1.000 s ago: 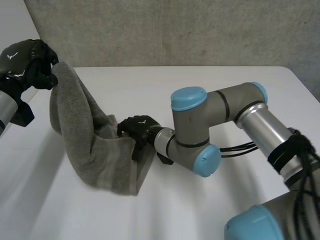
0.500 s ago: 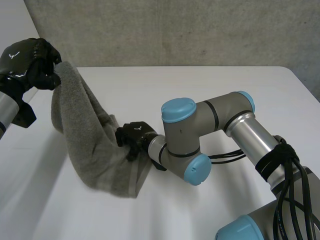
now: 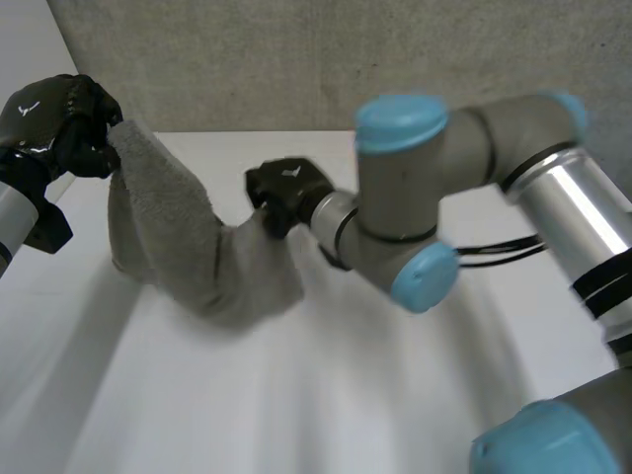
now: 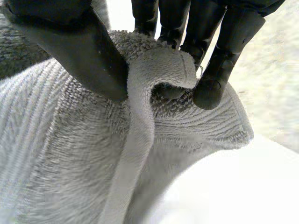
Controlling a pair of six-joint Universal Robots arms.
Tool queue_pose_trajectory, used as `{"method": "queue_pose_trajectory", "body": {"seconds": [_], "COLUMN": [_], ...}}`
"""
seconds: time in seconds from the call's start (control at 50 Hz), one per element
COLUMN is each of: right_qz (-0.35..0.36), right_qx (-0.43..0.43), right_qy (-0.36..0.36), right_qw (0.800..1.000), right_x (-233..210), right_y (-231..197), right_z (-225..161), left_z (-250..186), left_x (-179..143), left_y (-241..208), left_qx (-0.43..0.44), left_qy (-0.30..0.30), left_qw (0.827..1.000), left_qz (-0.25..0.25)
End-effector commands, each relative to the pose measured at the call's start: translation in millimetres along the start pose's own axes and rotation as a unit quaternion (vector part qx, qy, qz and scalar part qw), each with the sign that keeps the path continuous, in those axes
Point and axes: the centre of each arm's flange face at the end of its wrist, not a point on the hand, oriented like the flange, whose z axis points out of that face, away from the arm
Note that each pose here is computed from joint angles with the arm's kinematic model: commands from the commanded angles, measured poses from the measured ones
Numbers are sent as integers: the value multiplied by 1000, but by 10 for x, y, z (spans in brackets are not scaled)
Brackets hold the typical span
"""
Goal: Fold the towel.
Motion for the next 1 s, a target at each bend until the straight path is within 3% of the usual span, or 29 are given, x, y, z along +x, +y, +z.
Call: {"method": "queue_pose_trajectory", "body": {"seconds": [0.02,0.3,0.4,0.52,0.62,0.72,0.82,1.0], "right_qz": [-54,-98,-119,-155,-196,-247,-297,-318], "right_qx": [-52,-141,-171,-205,-206,-141,39,218], "right_qy": [47,90,84,71,102,163,217,248], "right_qw": [996,981,974,964,953,945,929,889], "right_x": [460,896,890,845,929,1097,1230,1211], "right_y": [-253,-298,-210,-40,-19,-227,-720,-1272], "right_z": [-345,-936,-1082,-1153,-1129,-1013,-786,-873], "left_z": [-20,-140,-255,-512,-386,-10,474,503], "left_x": [33,437,586,1004,961,896,953,1178], "left_y": [26,438,704,1162,1289,996,213,-560], "left_qx": [-5,-93,-154,-240,-248,-185,-46,72], "left_qy": [3,59,84,162,127,70,33,20], "left_qw": [1000,994,984,951,948,963,981,983], "left_qz": [0,-7,38,108,154,184,186,167]}}
